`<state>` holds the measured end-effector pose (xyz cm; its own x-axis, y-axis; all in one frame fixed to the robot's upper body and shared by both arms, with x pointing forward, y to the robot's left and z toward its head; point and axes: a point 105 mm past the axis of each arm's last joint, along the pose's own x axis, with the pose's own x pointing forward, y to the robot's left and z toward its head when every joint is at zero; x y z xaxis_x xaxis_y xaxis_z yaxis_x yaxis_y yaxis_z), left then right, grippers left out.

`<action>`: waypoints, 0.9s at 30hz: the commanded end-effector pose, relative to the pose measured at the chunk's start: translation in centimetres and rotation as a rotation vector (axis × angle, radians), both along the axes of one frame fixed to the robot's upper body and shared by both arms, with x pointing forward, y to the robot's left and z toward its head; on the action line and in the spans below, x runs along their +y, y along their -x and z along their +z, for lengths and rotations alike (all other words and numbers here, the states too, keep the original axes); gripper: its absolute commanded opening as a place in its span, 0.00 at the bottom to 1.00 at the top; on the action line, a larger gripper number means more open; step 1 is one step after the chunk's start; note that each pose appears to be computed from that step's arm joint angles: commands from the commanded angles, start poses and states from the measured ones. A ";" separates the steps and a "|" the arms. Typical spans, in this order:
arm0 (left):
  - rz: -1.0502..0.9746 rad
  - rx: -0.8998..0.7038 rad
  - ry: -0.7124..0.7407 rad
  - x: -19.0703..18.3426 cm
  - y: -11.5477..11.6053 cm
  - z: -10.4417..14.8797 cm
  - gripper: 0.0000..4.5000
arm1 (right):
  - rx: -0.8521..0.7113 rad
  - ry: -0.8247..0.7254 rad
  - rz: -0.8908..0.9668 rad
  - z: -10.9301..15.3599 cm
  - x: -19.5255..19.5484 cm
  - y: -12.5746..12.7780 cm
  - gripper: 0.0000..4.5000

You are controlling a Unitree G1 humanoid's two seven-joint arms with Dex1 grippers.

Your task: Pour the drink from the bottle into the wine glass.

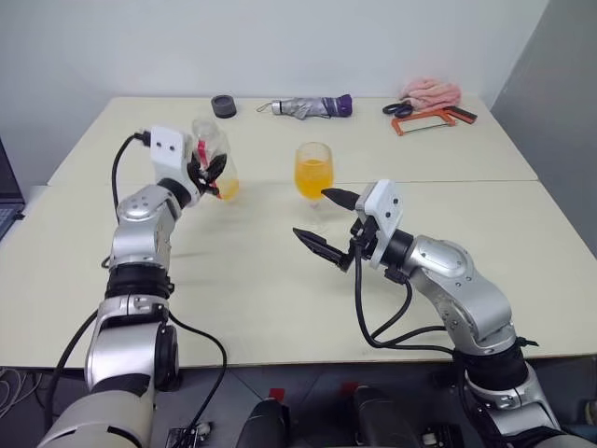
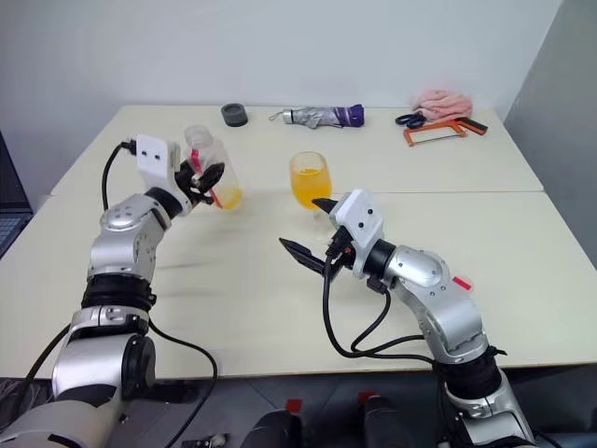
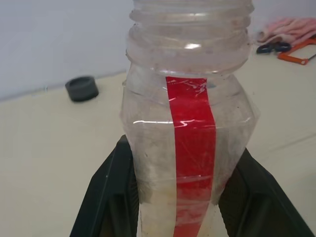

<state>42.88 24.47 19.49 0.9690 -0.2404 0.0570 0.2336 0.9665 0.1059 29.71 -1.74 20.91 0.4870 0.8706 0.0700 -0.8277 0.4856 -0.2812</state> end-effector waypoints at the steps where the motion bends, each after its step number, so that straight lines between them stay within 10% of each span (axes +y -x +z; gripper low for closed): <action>1: 0.054 -0.065 0.045 1.7 0.9 2.1 0.38 | -0.010 0.011 0.089 0.5 1.1 1.1 1.00; 16: 0.105 0.017 0.047 3.6 2.0 -1.5 0.38 | 0.014 0.041 0.162 0.3 2.6 1.3 1.00; 24: 0.095 0.009 0.025 3.4 2.5 -2.0 0.95 | 0.016 0.042 0.164 0.2 2.7 1.5 1.00; 27: 0.085 0.002 0.006 3.2 2.7 -2.1 0.98 | 0.016 0.046 0.163 0.0 2.6 1.4 1.00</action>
